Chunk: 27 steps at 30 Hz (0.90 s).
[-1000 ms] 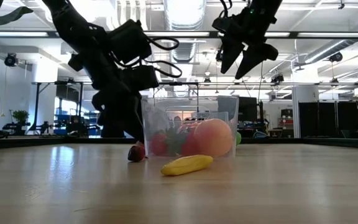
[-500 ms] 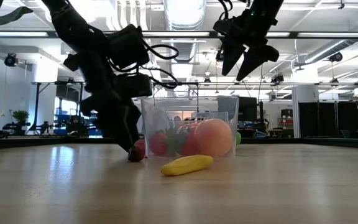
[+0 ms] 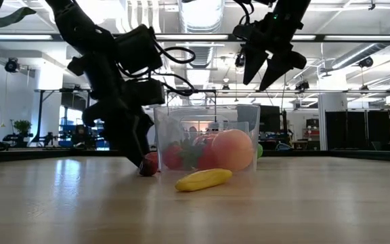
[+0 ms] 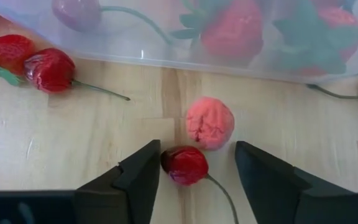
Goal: Pick and placing Produce into tupperware
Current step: Put the red cherry into the transparent bin
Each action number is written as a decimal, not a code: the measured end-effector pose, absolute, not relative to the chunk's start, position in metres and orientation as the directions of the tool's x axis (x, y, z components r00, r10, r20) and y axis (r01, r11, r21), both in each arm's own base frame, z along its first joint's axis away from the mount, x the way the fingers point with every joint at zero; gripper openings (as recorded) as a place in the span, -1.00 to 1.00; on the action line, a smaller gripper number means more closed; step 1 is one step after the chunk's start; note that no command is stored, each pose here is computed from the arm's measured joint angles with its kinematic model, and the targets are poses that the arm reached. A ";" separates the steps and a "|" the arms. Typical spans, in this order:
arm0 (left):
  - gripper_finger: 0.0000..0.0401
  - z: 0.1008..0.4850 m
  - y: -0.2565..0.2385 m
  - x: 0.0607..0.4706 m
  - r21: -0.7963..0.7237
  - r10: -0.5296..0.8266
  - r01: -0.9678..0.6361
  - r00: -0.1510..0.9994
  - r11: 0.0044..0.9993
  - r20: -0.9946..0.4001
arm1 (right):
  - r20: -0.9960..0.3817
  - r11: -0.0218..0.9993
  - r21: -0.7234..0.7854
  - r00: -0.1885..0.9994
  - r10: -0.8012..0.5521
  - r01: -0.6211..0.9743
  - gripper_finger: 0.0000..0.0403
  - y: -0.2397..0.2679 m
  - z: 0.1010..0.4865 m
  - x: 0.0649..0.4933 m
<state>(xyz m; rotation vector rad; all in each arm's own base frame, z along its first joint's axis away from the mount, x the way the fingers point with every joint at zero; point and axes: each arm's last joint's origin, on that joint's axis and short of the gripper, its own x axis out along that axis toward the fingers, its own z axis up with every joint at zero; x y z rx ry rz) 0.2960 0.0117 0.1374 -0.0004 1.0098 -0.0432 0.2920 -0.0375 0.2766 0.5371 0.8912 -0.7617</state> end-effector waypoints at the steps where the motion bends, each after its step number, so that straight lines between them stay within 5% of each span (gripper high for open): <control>1: -0.07 0.137 0.011 0.296 -0.020 -0.037 0.038 0.530 0.999 -0.847 | -0.842 0.623 0.105 0.403 -0.359 0.775 0.21 -0.037 0.277 0.292; 27: -0.61 0.156 0.012 0.283 0.011 0.000 0.019 0.511 1.000 -0.859 | -0.846 0.642 0.095 0.401 -0.351 0.761 0.19 -0.037 0.276 0.292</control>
